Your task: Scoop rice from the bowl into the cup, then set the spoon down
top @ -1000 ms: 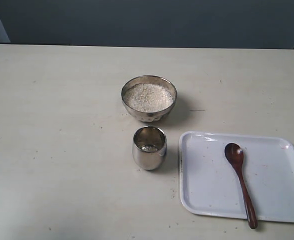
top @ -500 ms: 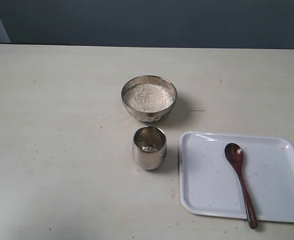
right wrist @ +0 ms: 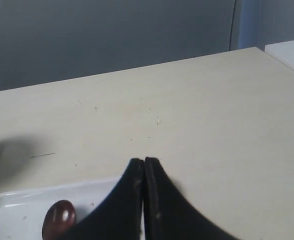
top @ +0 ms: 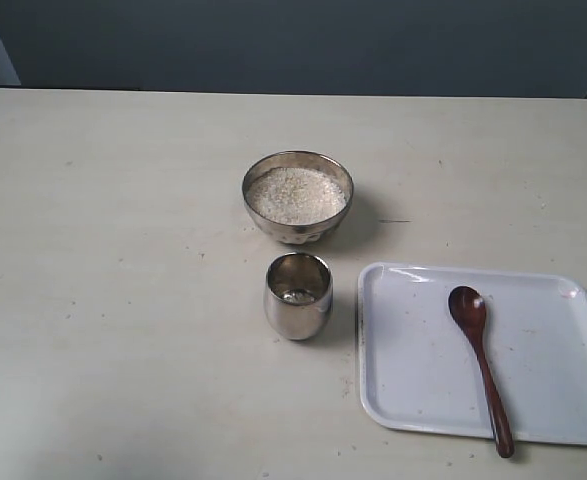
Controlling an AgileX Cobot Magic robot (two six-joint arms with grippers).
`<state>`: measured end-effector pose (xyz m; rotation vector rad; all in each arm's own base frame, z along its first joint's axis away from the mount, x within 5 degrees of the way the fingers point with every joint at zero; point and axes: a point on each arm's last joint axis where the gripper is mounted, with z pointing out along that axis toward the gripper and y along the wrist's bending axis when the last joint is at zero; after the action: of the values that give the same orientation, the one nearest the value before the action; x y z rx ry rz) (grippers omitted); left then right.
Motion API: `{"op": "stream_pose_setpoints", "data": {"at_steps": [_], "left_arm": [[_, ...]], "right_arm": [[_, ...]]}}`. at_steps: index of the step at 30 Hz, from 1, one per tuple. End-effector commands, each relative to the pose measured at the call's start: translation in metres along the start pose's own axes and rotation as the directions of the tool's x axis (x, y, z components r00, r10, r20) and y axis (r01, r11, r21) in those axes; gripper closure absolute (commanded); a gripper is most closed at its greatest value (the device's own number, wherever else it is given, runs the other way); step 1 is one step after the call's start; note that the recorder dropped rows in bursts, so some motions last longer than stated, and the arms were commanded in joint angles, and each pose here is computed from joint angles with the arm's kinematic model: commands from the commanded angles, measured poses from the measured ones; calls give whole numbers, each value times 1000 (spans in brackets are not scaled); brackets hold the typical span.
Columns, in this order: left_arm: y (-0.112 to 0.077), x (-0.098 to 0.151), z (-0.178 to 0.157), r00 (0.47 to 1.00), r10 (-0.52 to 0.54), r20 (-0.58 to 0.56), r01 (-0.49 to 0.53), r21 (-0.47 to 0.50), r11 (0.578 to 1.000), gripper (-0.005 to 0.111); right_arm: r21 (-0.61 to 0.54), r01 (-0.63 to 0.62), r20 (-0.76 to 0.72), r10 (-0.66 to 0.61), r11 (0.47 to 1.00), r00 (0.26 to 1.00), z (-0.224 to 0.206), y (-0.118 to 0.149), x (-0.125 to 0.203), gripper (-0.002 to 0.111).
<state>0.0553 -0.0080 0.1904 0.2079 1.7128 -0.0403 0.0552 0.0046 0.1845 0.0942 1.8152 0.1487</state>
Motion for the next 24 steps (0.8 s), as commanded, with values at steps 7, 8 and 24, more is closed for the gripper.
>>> {"op": "stream_pose_setpoints", "data": {"at_steps": [7, 8, 24], "left_arm": [[0, -2, -1, 1000, -1, 10, 1, 3, 1000, 106], [0, -2, -1, 1000, -1, 10, 1, 3, 1000, 106], [0, -2, -1, 1000, -1, 10, 1, 3, 1000, 106]], "right_arm": [[22, 96, -26, -95, 995, 995, -1, -2, 4, 108], [23, 100, -34, -99, 995, 995, -1, -2, 4, 108], [7, 45, -31, -45, 999, 999, -1, -1, 4, 108]]}}
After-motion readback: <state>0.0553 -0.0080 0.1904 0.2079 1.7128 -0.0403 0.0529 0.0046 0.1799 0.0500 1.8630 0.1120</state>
